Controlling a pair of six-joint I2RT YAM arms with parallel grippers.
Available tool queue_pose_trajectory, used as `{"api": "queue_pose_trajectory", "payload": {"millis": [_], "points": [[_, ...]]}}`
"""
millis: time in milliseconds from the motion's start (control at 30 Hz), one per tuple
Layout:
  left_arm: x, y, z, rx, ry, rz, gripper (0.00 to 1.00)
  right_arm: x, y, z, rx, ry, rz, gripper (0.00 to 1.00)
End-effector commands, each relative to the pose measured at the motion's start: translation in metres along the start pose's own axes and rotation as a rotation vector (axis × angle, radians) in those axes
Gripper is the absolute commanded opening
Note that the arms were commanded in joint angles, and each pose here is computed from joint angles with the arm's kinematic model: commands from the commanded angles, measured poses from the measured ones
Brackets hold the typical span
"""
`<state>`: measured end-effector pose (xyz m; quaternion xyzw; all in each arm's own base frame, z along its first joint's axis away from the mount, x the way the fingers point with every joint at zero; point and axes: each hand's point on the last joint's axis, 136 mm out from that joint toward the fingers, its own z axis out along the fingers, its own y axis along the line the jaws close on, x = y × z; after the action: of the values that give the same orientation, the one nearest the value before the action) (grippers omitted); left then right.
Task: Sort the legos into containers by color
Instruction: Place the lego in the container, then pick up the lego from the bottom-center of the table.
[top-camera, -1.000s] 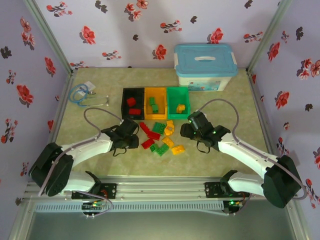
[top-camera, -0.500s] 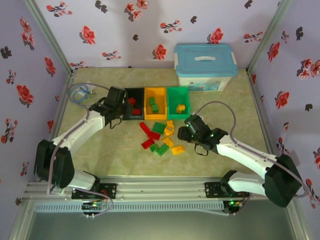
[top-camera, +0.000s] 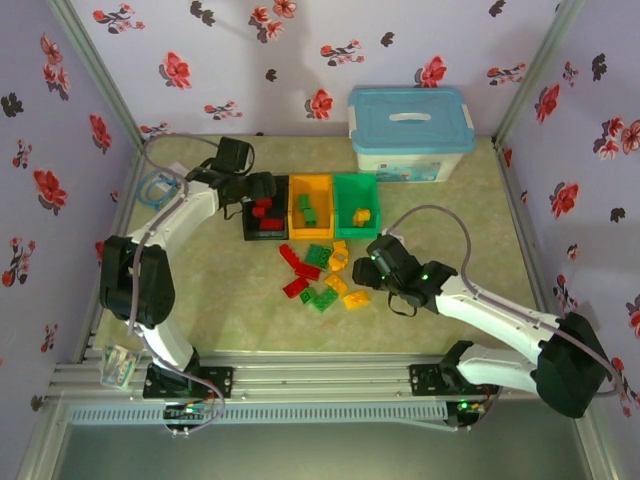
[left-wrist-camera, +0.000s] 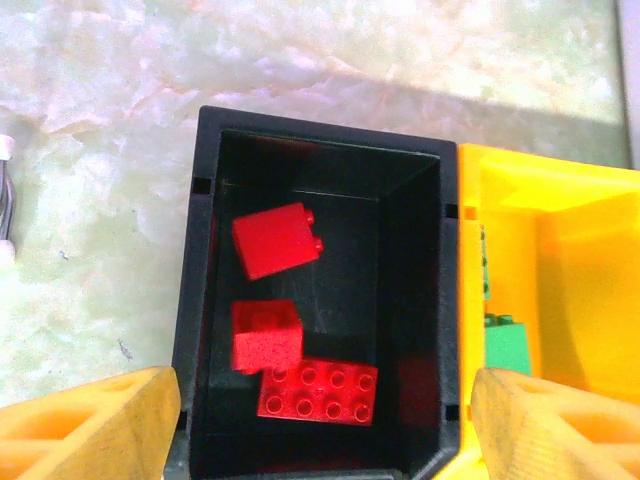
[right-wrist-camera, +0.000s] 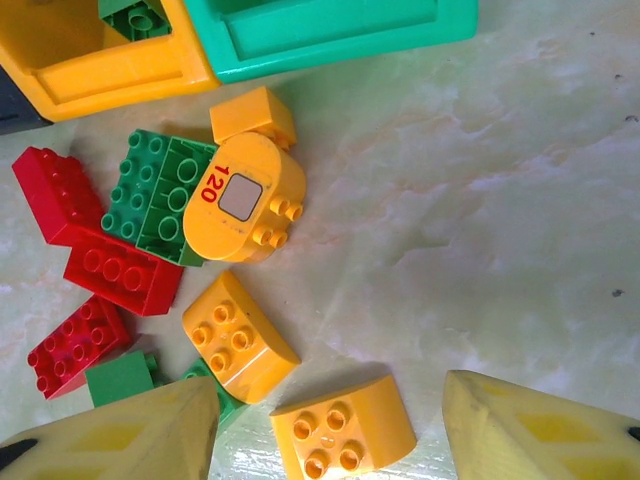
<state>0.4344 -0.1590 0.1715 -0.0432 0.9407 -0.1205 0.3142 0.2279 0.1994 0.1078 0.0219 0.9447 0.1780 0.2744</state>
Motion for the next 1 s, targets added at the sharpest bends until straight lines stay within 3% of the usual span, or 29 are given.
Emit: {"api": "queue_pose_trajectory", "payload": {"millis": [0,167,433,633,967], "points": [[0.002,-0.010,-0.041,0.052,-0.045,0.022,0.77,-0.005,0.006,-0.006,0.028,-0.012,-0.037,0.61],[0.041,-0.007,-0.076,0.109,-0.106,-0.019,0.76,0.000,0.038,-0.004,0.018,0.008,-0.208,0.62],[0.151,0.034,-0.092,0.101,-0.038,-0.077,0.73,0.039,0.095,0.030,0.018,0.177,-0.473,0.63],[0.212,0.057,-0.103,0.145,-0.020,-0.160,0.72,0.077,0.113,0.068,0.012,0.281,-0.541,0.61],[0.238,0.071,-0.103,0.126,0.002,-0.172,0.70,0.084,0.115,0.099,0.097,0.299,-0.581,0.56]]}}
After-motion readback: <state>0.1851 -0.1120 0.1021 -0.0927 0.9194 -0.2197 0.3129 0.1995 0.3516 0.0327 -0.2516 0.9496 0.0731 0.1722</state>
